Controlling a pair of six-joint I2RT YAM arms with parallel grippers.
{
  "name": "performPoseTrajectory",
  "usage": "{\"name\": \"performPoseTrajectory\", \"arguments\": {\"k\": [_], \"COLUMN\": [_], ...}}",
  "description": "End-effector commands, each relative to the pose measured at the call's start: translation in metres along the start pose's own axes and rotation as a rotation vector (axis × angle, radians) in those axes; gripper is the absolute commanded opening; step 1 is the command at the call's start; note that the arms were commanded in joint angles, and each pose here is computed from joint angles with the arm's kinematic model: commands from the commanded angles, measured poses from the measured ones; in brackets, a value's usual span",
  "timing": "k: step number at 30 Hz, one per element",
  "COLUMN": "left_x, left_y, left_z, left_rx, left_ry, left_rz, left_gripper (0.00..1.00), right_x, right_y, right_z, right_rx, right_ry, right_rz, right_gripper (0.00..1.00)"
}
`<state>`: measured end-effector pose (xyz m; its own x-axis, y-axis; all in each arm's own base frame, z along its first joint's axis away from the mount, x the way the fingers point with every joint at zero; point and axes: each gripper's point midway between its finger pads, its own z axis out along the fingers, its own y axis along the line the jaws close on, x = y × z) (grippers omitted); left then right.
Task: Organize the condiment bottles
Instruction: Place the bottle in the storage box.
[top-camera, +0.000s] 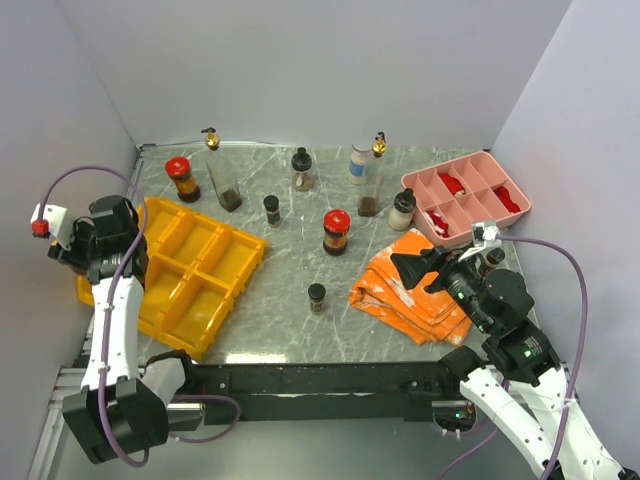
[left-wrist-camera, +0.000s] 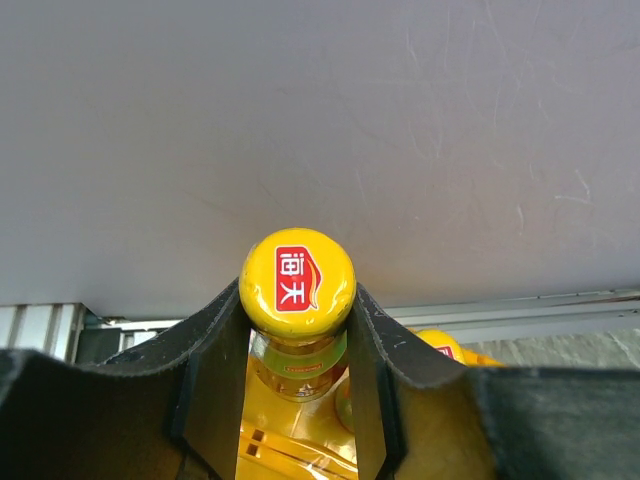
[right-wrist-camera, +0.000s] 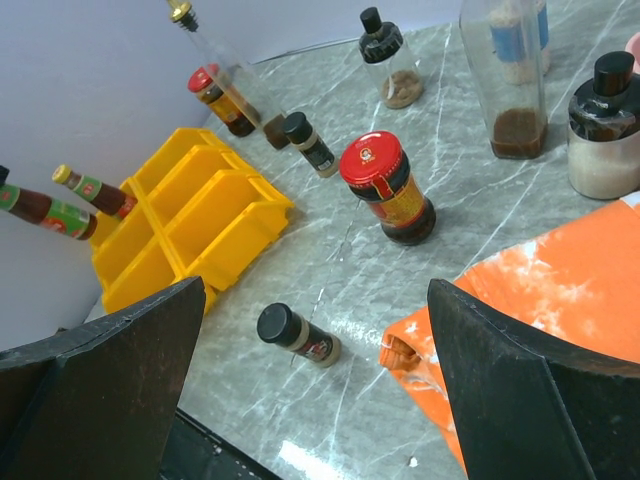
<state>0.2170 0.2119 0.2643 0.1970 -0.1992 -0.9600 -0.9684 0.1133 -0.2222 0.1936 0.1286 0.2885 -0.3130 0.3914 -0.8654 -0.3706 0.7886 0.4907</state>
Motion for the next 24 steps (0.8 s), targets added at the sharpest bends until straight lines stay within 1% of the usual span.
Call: {"name": "performPoseTrajectory", "arguments": {"k": [1, 5, 7, 10, 12, 16, 19, 21, 23, 24], "left_x": [-0.015, 0.002, 0.004, 0.006, 0.01, 0.028, 0.036, 0.043, 0.046, 0.046], "left_y": [-0.014, -0.01, -0.003, -0.002, -0.002, -0.003, -0.005, -0.01, -0.011, -0.01], "left_z": [0.004, 0.014, 0.017, 0.019, 0.021, 0.026, 0.03, 0.032, 0.032, 0.032], "left_rx": [0.004, -0.045, -0.089, -0.11, -0.101, -0.112, -0.139, -0.127, -0.112, -0.117], "left_ry": [-0.049, -0.074, -0.079, -0.087, -0.093, -0.073, -0.059, -0.043, -0.038, -0.041], "left_rz": [-0.178, -0.152, -0.161, -0.195, -0.205, -0.127, -0.108, -0.102, -0.084, -0.084], "left_gripper": [0.01, 0.01, 0.05, 0.1, 0.09, 0.1, 0.13, 0.14, 0.19, 0.25], "right_x": [-0.017, -0.019, -0.018, -0.015, -0.016, -0.018, -0.021, -0.022, -0.022, -0.021], "right_y": [0.009, 0.01, 0.01, 0.01, 0.01, 0.012, 0.014, 0.014, 0.014, 0.013], "right_z": [-0.006, -0.006, -0.006, -0.005, -0.005, -0.007, -0.01, -0.012, -0.013, -0.014], "right_rx": [-0.023, -0.029, -0.03, -0.033, -0.033, -0.044, -0.044, -0.047, -0.048, -0.046], "right_ry": [-0.044, -0.049, -0.048, -0.04, -0.043, -0.053, -0.06, -0.065, -0.068, -0.069], "right_rz": [-0.02, -0.02, -0.019, -0.02, -0.019, -0.014, -0.014, -0.016, -0.016, -0.014], "right_gripper": [1.0, 1.0, 1.0, 1.0, 1.0, 1.0, 1.0, 1.0, 1.0, 1.0]}}
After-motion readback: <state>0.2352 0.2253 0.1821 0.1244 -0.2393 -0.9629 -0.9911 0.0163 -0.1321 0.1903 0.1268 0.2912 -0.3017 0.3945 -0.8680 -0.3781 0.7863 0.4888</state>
